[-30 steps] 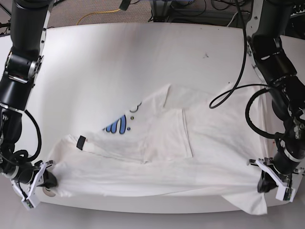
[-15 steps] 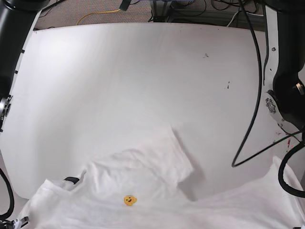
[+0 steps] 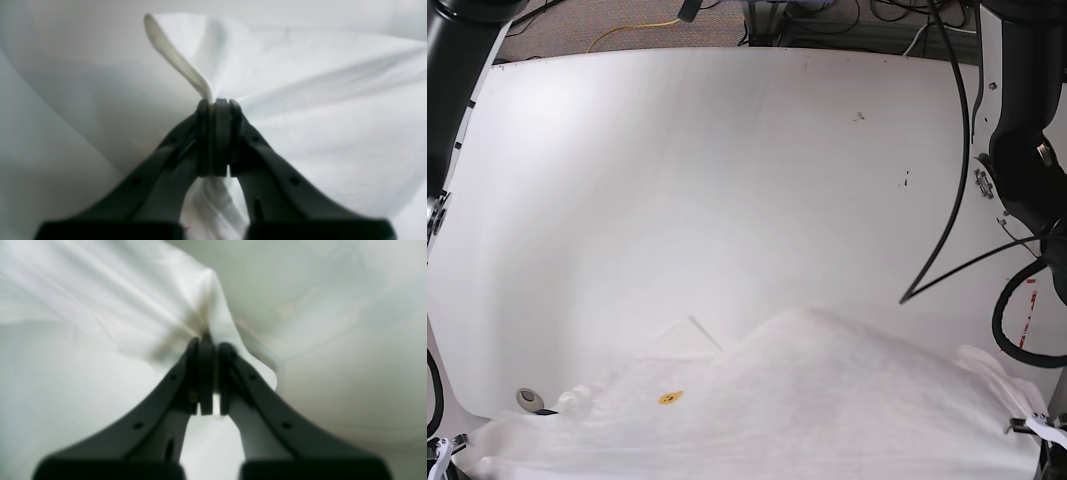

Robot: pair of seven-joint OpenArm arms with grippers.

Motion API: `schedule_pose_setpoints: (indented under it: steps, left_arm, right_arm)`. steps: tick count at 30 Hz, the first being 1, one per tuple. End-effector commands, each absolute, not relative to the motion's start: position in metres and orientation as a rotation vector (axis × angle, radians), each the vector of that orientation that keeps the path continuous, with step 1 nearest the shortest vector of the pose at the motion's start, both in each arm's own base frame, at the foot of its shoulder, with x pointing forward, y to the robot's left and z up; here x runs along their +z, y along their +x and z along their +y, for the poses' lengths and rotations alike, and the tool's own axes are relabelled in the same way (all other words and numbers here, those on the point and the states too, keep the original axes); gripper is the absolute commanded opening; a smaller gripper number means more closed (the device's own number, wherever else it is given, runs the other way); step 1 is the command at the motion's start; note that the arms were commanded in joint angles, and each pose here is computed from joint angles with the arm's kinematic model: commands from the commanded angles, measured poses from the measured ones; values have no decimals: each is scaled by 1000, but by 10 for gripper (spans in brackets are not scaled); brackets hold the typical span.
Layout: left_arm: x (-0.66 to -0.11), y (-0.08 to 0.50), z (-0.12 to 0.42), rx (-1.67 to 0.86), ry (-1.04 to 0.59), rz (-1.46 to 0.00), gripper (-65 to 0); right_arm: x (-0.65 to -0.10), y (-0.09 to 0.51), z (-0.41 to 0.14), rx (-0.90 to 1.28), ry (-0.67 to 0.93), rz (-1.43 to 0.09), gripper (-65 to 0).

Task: Fold the T-shirt properly
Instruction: 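Lift the shirt with both grippers and shake it out, then lay the shirt down with both grippers, dragging it flat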

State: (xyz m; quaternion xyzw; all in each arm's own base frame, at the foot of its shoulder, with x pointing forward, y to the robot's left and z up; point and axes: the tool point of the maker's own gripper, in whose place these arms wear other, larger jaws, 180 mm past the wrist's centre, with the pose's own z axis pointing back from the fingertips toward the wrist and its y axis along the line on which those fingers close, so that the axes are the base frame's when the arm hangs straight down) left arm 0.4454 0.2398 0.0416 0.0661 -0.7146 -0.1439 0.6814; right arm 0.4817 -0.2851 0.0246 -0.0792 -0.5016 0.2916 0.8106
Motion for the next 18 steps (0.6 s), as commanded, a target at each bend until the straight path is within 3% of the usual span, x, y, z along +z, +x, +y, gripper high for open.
schedule_pose_setpoints:
  steps: [1, 18]
  left_arm:
    - [51, 437, 243, -316, 189, -1644, -650]
    - [-117, 412, 235, -333, 99, -1309, -650]
  right_arm:
    - [53, 475, -299, 579, -196, -1146, -650]
    - [-120, 445, -317, 402, 35, -981, -650]
